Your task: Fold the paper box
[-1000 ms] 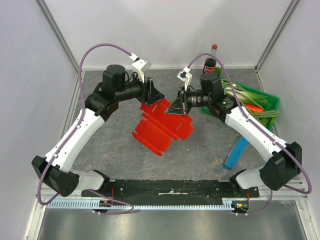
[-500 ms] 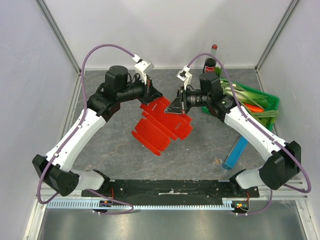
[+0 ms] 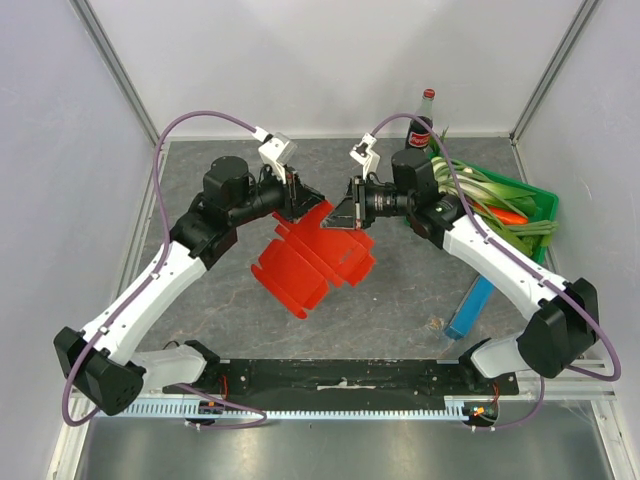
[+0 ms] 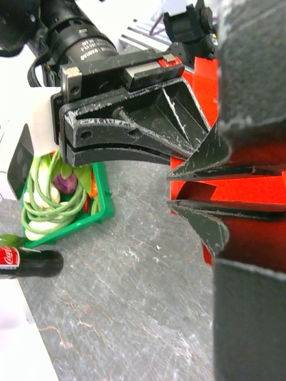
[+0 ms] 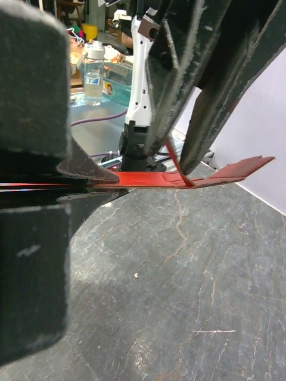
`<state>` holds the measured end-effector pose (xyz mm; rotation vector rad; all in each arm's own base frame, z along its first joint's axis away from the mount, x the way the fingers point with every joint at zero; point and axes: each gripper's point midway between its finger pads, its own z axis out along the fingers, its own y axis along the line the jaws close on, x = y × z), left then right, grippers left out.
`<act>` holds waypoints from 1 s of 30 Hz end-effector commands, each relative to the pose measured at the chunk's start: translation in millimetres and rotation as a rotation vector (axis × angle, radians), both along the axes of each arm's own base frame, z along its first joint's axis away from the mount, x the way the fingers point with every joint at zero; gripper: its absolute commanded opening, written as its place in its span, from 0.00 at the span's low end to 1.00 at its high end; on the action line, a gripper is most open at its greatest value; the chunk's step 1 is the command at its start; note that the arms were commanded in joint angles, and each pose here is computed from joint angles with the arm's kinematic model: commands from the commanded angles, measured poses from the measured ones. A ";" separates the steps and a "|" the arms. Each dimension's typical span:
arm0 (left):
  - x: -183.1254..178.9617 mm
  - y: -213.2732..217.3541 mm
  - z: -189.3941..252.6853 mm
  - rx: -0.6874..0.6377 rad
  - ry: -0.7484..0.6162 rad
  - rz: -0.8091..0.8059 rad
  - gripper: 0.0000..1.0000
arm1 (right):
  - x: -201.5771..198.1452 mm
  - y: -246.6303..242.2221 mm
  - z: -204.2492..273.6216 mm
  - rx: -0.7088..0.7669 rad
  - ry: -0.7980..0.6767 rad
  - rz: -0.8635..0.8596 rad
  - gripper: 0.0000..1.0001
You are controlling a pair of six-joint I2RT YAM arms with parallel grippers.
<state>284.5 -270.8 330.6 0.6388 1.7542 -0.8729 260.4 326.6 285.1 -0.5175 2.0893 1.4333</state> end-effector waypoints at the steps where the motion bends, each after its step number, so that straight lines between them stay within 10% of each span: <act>1: -43.2 -28.4 2.4 -0.113 0.128 -0.196 0.29 | 19.8 9.8 53.3 0.158 -0.166 -0.036 0.00; 15: -34.3 43.9 41.5 -0.109 -0.005 0.115 0.58 | 34.5 -35.4 30.6 0.154 -0.166 -0.042 0.00; 30: 1.3 66.5 -12.6 -0.060 0.091 0.143 0.59 | 13.9 -55.6 50.3 0.206 -0.191 0.066 0.00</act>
